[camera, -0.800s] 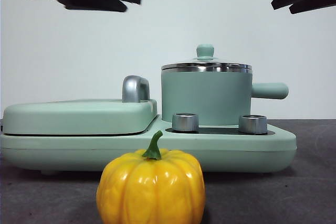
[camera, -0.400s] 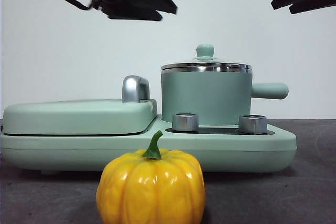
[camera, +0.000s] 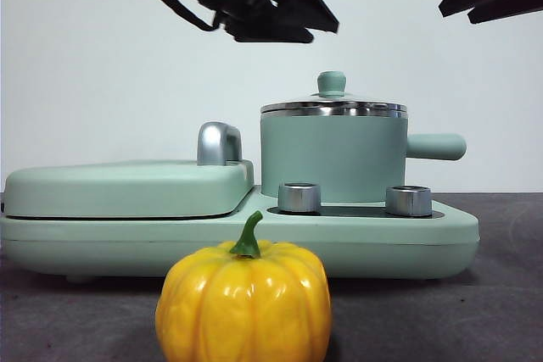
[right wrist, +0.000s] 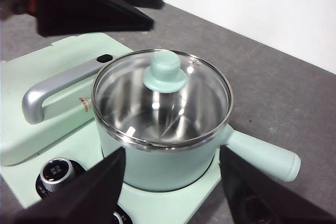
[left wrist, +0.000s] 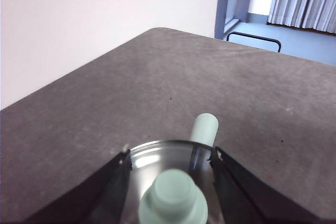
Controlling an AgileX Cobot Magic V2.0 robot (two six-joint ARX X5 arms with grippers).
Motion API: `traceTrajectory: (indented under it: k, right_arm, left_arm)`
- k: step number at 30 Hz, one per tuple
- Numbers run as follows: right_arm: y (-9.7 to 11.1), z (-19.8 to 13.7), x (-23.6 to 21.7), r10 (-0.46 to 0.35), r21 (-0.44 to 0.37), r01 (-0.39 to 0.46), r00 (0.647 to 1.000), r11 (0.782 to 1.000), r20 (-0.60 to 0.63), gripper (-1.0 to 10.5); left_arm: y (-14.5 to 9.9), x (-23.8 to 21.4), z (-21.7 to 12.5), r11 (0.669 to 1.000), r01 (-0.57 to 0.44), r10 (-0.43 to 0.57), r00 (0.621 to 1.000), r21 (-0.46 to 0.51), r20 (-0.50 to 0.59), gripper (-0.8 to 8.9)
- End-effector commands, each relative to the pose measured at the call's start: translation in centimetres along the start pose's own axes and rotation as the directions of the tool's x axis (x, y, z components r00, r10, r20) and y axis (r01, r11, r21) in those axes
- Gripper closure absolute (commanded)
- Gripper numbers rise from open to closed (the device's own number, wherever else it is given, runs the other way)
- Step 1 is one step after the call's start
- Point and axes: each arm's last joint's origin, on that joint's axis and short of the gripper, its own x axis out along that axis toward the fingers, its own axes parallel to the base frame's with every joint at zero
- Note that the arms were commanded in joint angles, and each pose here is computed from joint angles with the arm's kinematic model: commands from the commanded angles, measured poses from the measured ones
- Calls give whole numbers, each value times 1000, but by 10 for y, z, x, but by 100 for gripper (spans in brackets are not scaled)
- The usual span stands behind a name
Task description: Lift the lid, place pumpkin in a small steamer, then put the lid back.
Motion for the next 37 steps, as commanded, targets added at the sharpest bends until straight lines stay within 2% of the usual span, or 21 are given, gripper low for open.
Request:
traceTrajectory:
  k: [1,15,37]
  right_arm:
    - [0,6,0,1,2,-1,1000,1000,17,664]
    - [-1,6,0,-5,2,5,1000,1000,17,664]
    - [-1,6,0,-5,2,5,1000,1000,17,664]
  left_arm:
    - [0,17,-2,1000,18,-18,1000,2,-1,567]
    - [3,36,-27,999,27,-28,997,-24,-67,567]
    - [3,37,-28,999,29,-31,997,-27,-71,570]
